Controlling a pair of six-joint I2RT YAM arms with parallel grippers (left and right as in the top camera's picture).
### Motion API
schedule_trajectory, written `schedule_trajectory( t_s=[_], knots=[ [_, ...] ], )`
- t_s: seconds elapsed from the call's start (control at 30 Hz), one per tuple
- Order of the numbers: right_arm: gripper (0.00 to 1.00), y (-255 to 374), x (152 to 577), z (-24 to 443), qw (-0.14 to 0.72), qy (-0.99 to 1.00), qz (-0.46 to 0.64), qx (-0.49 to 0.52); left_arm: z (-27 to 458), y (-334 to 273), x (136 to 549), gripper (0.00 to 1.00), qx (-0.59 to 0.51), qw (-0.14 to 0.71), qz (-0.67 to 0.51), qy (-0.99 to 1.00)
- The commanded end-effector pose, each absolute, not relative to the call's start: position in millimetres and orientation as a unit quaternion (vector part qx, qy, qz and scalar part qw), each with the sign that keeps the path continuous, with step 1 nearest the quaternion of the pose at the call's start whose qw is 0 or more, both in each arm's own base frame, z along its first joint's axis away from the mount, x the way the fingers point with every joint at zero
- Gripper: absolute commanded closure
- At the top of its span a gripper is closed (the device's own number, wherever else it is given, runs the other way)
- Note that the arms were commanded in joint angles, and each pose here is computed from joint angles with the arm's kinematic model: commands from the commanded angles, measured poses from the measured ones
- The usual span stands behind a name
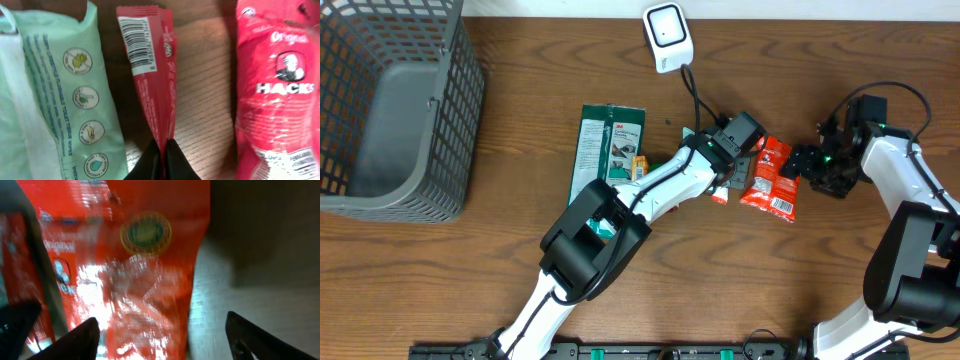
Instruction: Scan the item barcode
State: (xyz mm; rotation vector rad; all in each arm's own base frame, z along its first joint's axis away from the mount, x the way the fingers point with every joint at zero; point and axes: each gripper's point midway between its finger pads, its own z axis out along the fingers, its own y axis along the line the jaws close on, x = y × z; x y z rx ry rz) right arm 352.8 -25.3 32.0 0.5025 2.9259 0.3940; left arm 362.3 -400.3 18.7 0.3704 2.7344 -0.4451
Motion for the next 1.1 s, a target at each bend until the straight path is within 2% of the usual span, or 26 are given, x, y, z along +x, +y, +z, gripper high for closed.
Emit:
schedule_trajectory(
  t_s=[0.0, 0.2, 0.43, 0.67, 0.9, 1.07],
  knots=[
    [0.29, -23.5, 363.4, 38.8, 0.101, 0.972, 0.134, 0.163, 13.1, -399.3, 357.7, 0.92, 0.125, 0.167, -0.151, 0.966],
    [0.40, -22.3, 377.7, 43.2, 0.131, 0.968, 0.145, 0.156, 12.2, -403.6, 351.8, 0.93, 0.131, 0.165, -0.151, 0.966],
    [0.40, -23.9, 382.1, 43.2, 0.142, 0.967, 0.143, 0.155, 12.0, -404.0, 351.0, 0.93, 0.132, 0.165, -0.151, 0.966],
    [0.37, -40.3, 368.7, 36.4, 0.118, 0.974, 0.097, 0.170, 11.3, -402.9, 350.0, 0.92, 0.133, 0.162, -0.149, 0.966],
    [0.48, -37.2, 354.9, 23.1, 0.097, 0.971, 0.101, 0.193, 11.4, -402.9, 350.2, 0.92, 0.133, 0.163, -0.149, 0.966],
    [0.47, -22.5, 359.6, 9.1, 0.125, 0.964, 0.147, 0.185, 7.6, -403.0, 350.4, 0.92, 0.133, 0.162, -0.148, 0.967]
  ],
)
